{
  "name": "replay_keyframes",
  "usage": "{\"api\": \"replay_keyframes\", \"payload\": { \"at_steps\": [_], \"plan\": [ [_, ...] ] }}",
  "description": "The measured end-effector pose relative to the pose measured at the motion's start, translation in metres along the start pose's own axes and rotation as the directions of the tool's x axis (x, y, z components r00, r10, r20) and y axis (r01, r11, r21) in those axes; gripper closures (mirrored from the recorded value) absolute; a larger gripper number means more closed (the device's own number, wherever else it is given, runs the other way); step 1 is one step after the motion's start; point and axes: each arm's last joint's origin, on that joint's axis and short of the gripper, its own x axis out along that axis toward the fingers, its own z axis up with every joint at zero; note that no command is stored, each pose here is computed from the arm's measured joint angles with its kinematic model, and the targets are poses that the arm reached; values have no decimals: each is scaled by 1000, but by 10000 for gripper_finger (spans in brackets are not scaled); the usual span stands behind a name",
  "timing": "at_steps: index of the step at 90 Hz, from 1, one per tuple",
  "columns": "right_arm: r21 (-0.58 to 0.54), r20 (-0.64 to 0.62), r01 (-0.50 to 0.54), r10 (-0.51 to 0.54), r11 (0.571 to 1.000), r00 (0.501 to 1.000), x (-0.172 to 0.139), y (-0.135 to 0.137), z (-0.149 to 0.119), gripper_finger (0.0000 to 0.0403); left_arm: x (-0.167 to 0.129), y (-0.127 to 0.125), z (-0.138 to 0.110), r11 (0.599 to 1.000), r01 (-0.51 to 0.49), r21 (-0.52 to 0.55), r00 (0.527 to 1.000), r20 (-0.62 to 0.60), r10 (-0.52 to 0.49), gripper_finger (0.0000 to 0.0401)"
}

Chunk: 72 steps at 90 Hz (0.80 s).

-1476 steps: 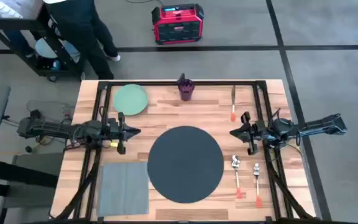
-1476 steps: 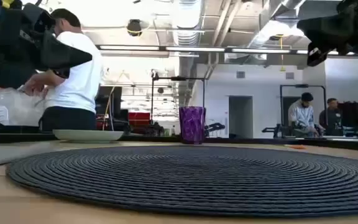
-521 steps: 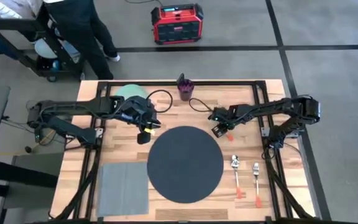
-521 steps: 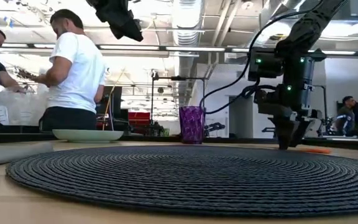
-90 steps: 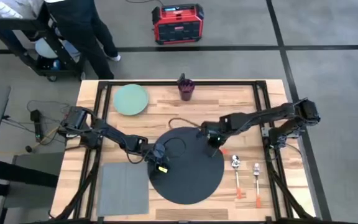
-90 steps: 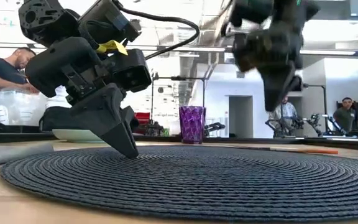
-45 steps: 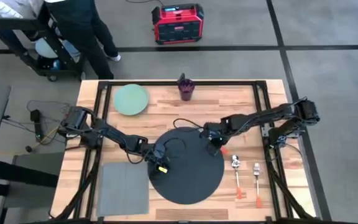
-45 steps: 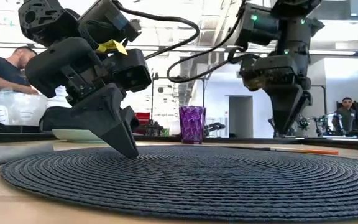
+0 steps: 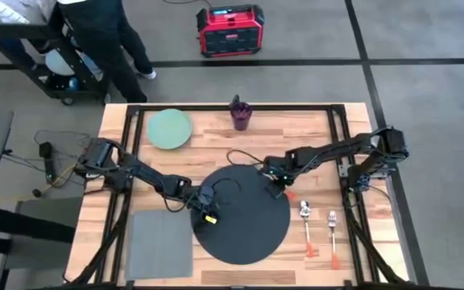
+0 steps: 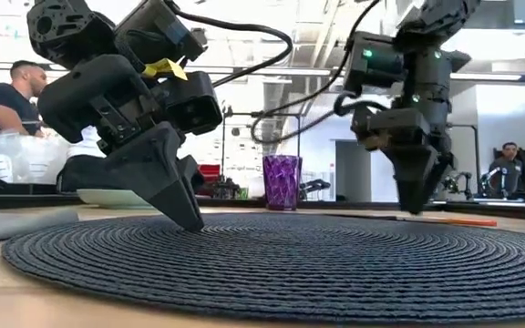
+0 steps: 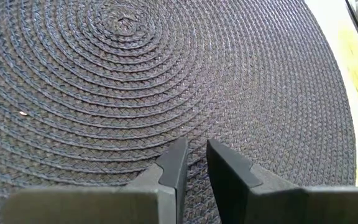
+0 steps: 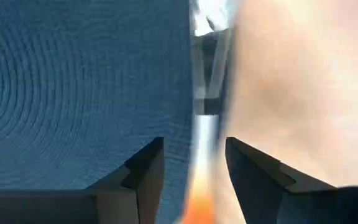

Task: Set table place
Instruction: Move the table knife to the table mat

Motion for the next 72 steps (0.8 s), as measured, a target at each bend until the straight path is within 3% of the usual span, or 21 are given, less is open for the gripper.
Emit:
{"api": "replay_keyframes", "payload": {
  "at_steps": [23, 40, 72],
  "plan": [
    [-2, -43, 12, -12, 1000, 999, 11, 5, -2, 303, 0, 0, 0, 1000, -1, 10, 1000, 4, 0, 354],
    [6, -77, -3, 3, 1000, 997, 6, 7, -4, 390, 0, 1, 2, 1000, 0, 14, 1000, 17, 0, 354],
    [-56, -65, -46, 42, 997, 997, -9, 34, -4, 402, -2, 13, 7, 999, -42, -15, 998, 48, 43, 354]
  ]
}}
